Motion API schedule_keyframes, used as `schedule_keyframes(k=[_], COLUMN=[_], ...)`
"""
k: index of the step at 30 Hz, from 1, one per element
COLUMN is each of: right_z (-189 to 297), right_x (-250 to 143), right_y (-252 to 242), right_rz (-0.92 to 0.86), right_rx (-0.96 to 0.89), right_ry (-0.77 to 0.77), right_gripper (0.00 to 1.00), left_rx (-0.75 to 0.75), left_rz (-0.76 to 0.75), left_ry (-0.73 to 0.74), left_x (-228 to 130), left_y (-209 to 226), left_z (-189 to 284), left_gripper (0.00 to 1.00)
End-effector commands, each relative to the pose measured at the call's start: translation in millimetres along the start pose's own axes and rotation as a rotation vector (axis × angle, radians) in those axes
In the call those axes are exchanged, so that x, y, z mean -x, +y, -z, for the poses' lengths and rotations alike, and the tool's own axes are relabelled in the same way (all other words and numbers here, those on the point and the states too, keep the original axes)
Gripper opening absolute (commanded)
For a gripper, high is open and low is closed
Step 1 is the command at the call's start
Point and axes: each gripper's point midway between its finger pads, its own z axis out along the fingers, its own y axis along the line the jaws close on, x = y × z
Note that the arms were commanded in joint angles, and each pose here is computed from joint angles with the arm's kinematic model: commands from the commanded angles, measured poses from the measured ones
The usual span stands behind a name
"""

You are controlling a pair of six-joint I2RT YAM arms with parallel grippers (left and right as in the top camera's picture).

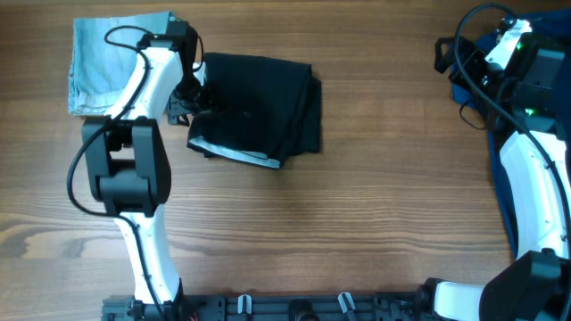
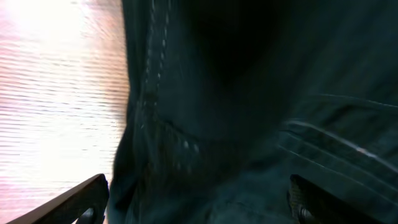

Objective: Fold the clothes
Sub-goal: 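Drag the folded trousers leftward onto the light-blue denim with left gripper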

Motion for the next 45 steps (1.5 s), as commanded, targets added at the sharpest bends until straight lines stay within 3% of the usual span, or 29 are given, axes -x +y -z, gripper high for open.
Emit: schedule_keyframes(k=[1,5,6,7,9,11,13,17,24,34,40,45], right_z=[-2.5,-2.5,-2.5,-2.5,-2.5,-2.5,-2.5,-2.5,-2.5,-2.5,-2.5,-2.5], right_x=[-0.8,-0.8,-0.8,-0.8,-0.8,-0.8,-0.8,-0.8,-0.8,-0.8,-0.8,-0.9], right_y=[-2.0,-2.0,-2.0,-2.0,-2.0,-2.0,-2.0,-2.0,-2.0,-2.0,-2.0,-2.1], right_rz=[-0.005,-0.005,-0.005,-0.005,-0.005,-0.005,-0.005,-0.005,-0.005,-0.005,-0.005,-0.005], right_rx=[-0.007,-0.007,-0.007,-0.007,-0.007,-0.007,-0.007,-0.007,-0.007,-0.007,-0.007,-0.007], right_ry=[0.002,0.002,0.002,0.002,0.002,0.002,0.002,0.002,0.002,0.002,0.002,0.002], right_gripper=[1.00,1.00,1.00,1.00,1.00,1.00,1.00,1.00,1.00,0.99,1.00,1.00], left_rx=[-0.002,0.011,0.013,0.014,0.017,0.014,0.015,0.014,0.118,0.225,0.257,0.337], left_rz=[-0.010,-0.001,0.001,0.002,0.004,0.002,0.002,-0.003,-0.029,-0.029,-0.007,0.032], left_ry=[0.076,0.143,0.153,0.160,0.177,0.184,0.184,0.155,-0.062,-0.261,-0.495,-0.636], left_x=[-8.8,-20.4,-23.6,-26.3,-31.2,-32.8,-32.8,-24.4,24.8,59.5,88.8,89.8], left_y=[2.6,7.7,9.0,9.8,11.0,10.7,10.7,9.4,15.9,28.4,29.4,42.1], left_z=[-26.0,-49.0,-53.2,-55.8,-57.5,-57.0,-57.0,-53.5,3.0,44.3,104.4,161.2], left_gripper=[0.93,0.95,0.91,0.84,0.49,0.23,0.08,0.04,0.04,0.04,0.04,0.04])
